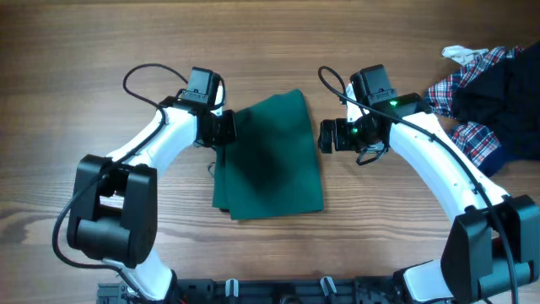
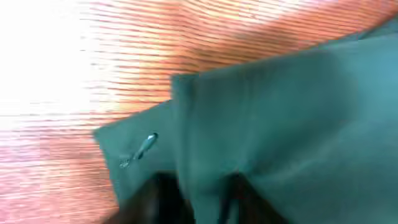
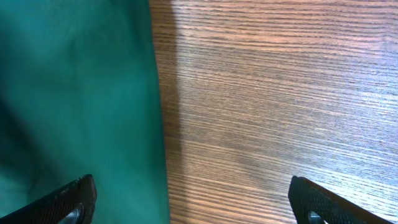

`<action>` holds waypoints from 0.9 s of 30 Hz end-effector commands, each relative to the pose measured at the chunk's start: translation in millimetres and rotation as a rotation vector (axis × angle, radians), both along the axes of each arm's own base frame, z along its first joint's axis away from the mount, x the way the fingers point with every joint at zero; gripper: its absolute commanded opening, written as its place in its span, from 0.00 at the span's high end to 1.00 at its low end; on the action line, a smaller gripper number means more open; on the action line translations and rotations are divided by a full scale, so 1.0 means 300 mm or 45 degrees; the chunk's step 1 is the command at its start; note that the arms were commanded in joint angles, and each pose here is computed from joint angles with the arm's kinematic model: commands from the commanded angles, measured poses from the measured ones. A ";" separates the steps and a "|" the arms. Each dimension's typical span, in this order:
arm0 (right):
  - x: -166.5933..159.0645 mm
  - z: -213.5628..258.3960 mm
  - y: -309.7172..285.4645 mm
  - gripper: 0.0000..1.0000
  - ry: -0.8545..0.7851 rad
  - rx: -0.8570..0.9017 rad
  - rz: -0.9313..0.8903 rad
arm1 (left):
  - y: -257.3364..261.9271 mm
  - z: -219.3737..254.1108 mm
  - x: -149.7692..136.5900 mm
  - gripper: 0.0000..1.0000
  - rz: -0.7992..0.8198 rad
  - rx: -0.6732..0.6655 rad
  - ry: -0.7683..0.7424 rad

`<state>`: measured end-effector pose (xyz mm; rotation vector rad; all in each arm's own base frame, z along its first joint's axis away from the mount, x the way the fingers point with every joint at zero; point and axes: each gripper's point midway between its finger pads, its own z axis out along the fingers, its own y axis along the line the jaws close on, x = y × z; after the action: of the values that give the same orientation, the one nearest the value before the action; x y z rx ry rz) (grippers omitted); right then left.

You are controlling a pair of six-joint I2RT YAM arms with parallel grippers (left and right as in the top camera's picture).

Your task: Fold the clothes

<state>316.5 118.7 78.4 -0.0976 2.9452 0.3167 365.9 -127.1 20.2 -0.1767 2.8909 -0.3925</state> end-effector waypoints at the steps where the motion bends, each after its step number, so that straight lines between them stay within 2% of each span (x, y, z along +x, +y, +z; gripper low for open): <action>1: -0.004 0.000 0.000 0.00 -0.011 -0.011 0.027 | 0.045 0.045 0.036 0.55 0.027 0.081 -0.077; 4: -0.004 0.000 0.000 0.00 -0.011 -0.011 0.027 | 0.063 0.043 0.041 0.59 0.037 0.119 -0.087; 6: -0.004 0.000 0.000 0.00 -0.011 -0.011 0.027 | 0.103 0.041 0.052 0.60 0.066 0.205 -0.108; 9: -0.004 0.000 0.000 0.00 -0.010 -0.012 0.027 | 0.220 0.086 0.068 0.59 0.196 0.430 -0.177; 11: -0.004 0.000 0.000 0.00 -0.010 -0.012 0.027 | 0.240 0.131 0.060 0.58 0.228 0.456 -0.203; 12: -0.004 0.000 0.000 0.00 -0.010 -0.012 0.027 | 0.237 0.163 0.050 0.57 0.226 0.447 -0.216; 14: -0.004 0.000 0.000 0.00 -0.011 -0.011 0.028 | 0.194 0.285 0.016 0.49 0.194 0.389 -0.296; 15: -0.004 0.000 0.000 0.00 -0.013 -0.013 0.040 | 0.142 0.338 -0.005 0.42 0.153 0.301 -0.325; 17: 0.002 0.002 0.001 0.00 -0.027 -0.015 0.059 | -0.001 0.404 -0.054 0.36 0.023 0.038 -0.327; 18: 0.010 0.004 0.004 0.00 -0.041 -0.011 0.059 | -0.072 0.415 -0.091 0.34 -0.027 -0.100 -0.275; 19: 0.020 0.006 0.007 0.00 -0.056 -0.007 0.059 | -0.078 0.387 -0.117 0.30 0.022 -0.126 -0.191; 20: 0.026 0.008 0.008 0.00 -0.067 -0.004 0.059 | -0.070 0.354 -0.139 0.27 0.035 -0.107 -0.127; 21: 0.029 0.009 0.009 0.00 -0.072 -0.003 0.059 | -0.049 0.297 -0.169 0.19 0.050 -0.072 -0.026; 24: 0.021 0.007 0.007 0.00 -0.066 -0.013 0.092 | -0.007 0.175 -0.241 0.14 0.067 -0.002 0.206; 27: 0.019 0.006 0.006 0.00 -0.062 -0.014 0.091 | -0.006 0.095 -0.259 0.09 0.045 -0.008 0.320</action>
<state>324.2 120.9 80.4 -0.1742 2.9030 0.3177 294.7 -127.8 66.6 -0.2861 3.0518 -0.3641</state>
